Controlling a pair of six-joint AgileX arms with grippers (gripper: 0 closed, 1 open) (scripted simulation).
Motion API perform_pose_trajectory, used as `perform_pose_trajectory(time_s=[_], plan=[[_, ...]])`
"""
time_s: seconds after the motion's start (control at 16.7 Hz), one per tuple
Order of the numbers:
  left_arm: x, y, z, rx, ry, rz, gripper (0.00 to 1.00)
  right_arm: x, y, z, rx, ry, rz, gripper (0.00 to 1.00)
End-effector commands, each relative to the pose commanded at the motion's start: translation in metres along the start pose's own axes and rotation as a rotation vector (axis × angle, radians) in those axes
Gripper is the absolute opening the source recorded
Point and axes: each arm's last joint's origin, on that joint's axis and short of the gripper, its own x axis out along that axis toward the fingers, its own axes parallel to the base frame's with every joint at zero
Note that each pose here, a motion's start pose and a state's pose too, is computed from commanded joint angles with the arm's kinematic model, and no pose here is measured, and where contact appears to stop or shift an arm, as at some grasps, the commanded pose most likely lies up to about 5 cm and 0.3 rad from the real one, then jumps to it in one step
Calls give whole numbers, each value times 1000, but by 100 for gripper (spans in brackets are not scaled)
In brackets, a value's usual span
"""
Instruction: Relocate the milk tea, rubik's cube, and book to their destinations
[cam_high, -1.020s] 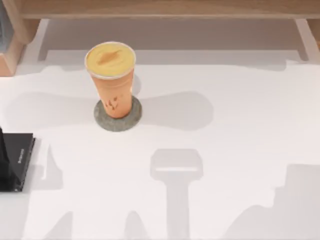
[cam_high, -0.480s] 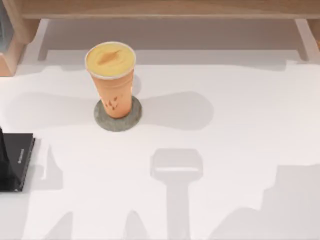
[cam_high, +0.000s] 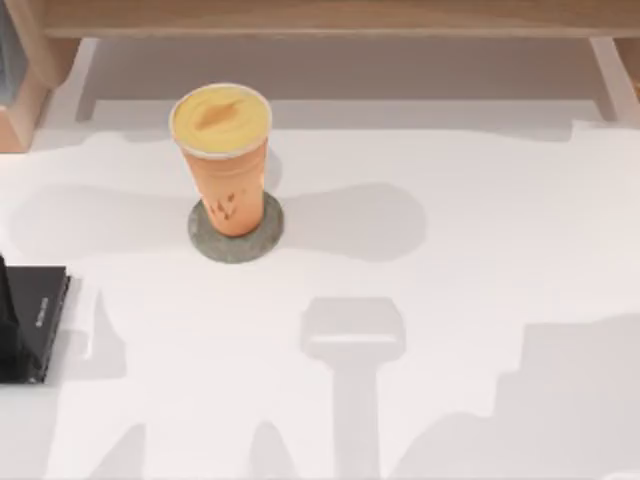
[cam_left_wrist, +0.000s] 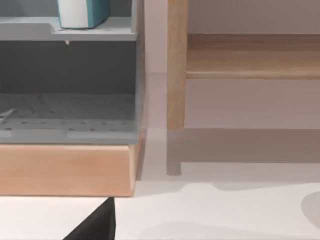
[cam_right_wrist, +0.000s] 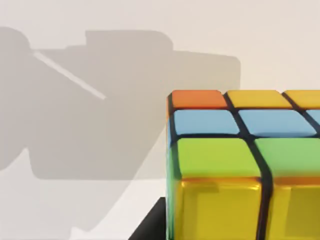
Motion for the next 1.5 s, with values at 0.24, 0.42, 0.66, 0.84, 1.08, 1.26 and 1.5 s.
perform_pose_trajectory(time_s=[0.24, 0.42, 0.66, 0.84, 1.08, 1.26, 1.5], plan=[[0, 0, 0, 0, 0, 0, 100, -23, 18, 54, -21, -159, -172, 0], [0, 0, 0, 0, 0, 0, 100, -43, 54, 106, -26, -341, -283, 0], [0, 0, 0, 0, 0, 0, 100, -70, 129, 167, -14, -636, -344, 0], [0, 0, 0, 0, 0, 0, 100, -105, 192, 194, 23, -907, -326, 0], [0, 0, 0, 0, 0, 0, 100, -173, 248, 202, 143, -1284, -257, 0], [0, 0, 0, 0, 0, 0, 100, -211, 251, 205, 264, -1469, -241, 0], [0, 0, 0, 0, 0, 0, 100, -221, 246, 208, 310, -1517, -251, 0]])
